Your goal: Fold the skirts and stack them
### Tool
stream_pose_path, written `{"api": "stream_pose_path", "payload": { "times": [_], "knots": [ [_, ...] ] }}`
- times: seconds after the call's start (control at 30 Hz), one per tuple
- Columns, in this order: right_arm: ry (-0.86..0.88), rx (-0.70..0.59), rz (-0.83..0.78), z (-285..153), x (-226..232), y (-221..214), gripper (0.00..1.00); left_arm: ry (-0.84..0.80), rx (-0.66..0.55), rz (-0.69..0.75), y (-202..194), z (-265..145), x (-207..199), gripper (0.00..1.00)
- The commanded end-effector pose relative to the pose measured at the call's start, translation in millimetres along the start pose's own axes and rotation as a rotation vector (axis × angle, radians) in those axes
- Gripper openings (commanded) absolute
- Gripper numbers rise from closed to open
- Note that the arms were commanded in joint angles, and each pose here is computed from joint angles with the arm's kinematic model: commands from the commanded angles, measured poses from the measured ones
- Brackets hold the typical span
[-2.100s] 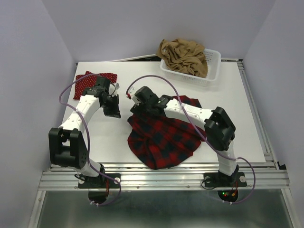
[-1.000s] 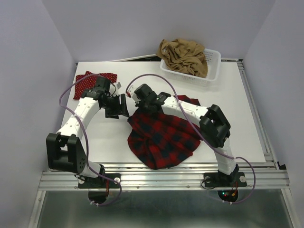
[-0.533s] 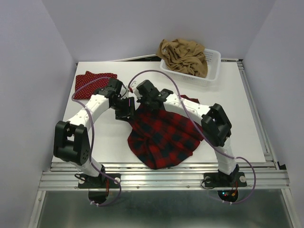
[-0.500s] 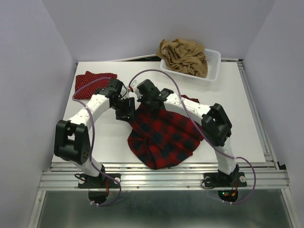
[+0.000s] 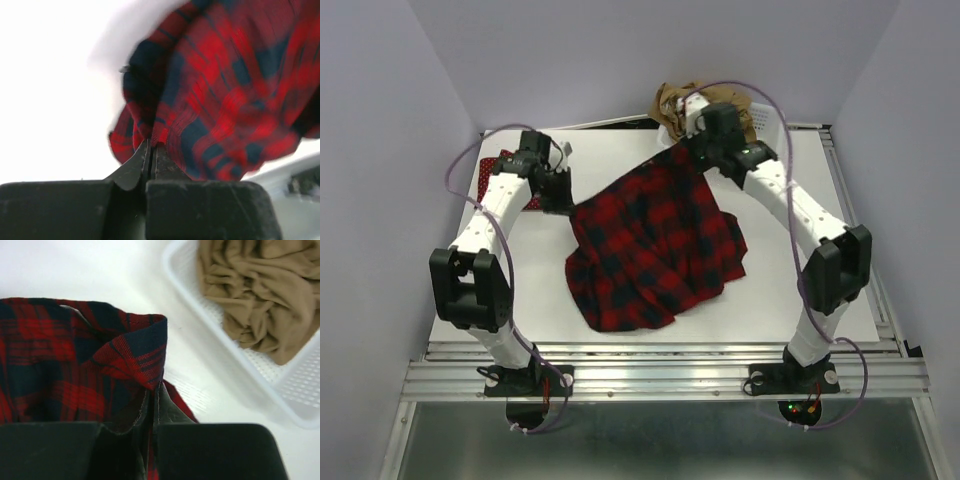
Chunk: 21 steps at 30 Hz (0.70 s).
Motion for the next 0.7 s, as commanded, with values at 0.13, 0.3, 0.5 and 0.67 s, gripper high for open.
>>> {"api": "stream_pose_path", "payload": {
  "times": [0.13, 0.3, 0.5, 0.67],
  "knots": [
    [-0.147, -0.394, 0.236, -99, -140, 46, 0.01, 0.052, -0.627, 0.385, 127, -123, -41, 0.0],
    [-0.261, -0.543, 0.248, -157, -186, 53, 0.01, 0.081, -0.908, 0.56, 134, -178, -48, 0.0],
    [-0.23, -0.627, 0.165, -202, -168, 42, 0.01, 0.076, -1.168, 0.654, 92, -235, -45, 0.0],
    [-0.215, -0.701, 0.088, -259, -131, 30, 0.01, -0.047, -1.262, 0.755, 30, -279, -52, 0.0]
  ]
}}
Point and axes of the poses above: each gripper's point midway between its finger pads, its own z axis out along the fingers, its own x axis along the line the jaws close on, y = z × x, the point moved 4 cm from there along -z, back along the fingers, and after that the axes turned 12 degrees about -z, right-handed, at the moved point
